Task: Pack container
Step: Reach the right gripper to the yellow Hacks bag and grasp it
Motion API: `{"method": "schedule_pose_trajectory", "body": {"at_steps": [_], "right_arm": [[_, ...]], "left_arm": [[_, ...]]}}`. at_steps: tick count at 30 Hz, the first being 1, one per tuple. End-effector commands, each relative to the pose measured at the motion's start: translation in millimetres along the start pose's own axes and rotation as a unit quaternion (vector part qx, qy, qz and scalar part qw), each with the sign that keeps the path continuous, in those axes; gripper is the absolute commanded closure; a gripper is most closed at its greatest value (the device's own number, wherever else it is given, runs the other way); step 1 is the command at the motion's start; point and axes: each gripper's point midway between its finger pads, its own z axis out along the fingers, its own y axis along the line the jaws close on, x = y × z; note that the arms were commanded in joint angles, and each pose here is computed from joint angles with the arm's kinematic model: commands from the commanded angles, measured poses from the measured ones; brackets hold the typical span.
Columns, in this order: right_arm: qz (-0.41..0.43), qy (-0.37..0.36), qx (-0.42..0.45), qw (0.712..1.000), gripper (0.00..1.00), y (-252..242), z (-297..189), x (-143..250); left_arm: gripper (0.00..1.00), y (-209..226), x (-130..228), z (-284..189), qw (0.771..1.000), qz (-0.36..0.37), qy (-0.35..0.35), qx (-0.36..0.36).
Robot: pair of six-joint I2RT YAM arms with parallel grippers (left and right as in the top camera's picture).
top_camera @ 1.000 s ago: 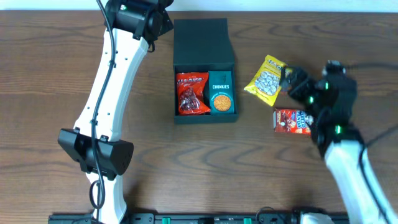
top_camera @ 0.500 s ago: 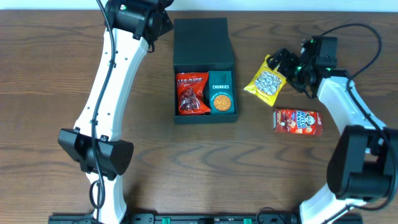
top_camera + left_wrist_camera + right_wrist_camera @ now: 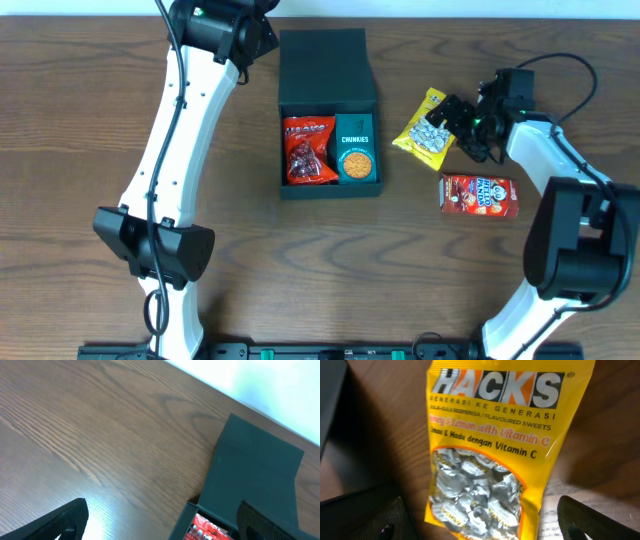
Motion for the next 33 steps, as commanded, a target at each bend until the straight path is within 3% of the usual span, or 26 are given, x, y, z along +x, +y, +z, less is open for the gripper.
{"method": "schedule_pose_trajectory", "body": {"at_steps": [1, 6, 14, 19, 25, 29, 33], "right_arm": [[-0.010, 0.002, 0.000, 1.000, 0.06, -3.4, 7.1, -4.4], [-0.016, 0.000, -0.001, 1.000, 0.16, -4.9, 12.2, -6.0], [-0.015, 0.003, 0.002, 1.000, 0.54, -8.0, 16.4, -4.8], [-0.021, -0.001, 0.000, 1.000, 0.72, -7.0, 16.4, -6.6], [-0.026, -0.005, 0.007, 1.000, 0.80, -9.1, 16.3, -8.2], [-0.029, -0.007, 0.010, 0.999, 0.71, -10.4, 16.5, -8.7], [-0.029, -0.009, 0.015, 0.999, 0.69, -12.3, 16.7, -9.6]], "left_arm": [[0.04, 3.0, -8.9, -10.9, 1.000, -0.006, -0.011, 0.008], [0.04, 3.1, -8.8, -10.9, 1.000, -0.006, -0.011, 0.008], [0.05, 3.6, -8.1, -10.9, 1.000, -0.005, -0.010, 0.007], [0.05, 4.1, -7.6, -10.9, 1.000, -0.005, -0.009, 0.006], [0.05, 4.1, -7.6, -10.9, 1.000, -0.005, -0.009, 0.006], [0.05, 4.2, -7.6, -10.9, 1.000, -0.005, -0.009, 0.006], [0.05, 4.2, -7.6, -10.9, 1.000, -0.005, -0.009, 0.006]]}}
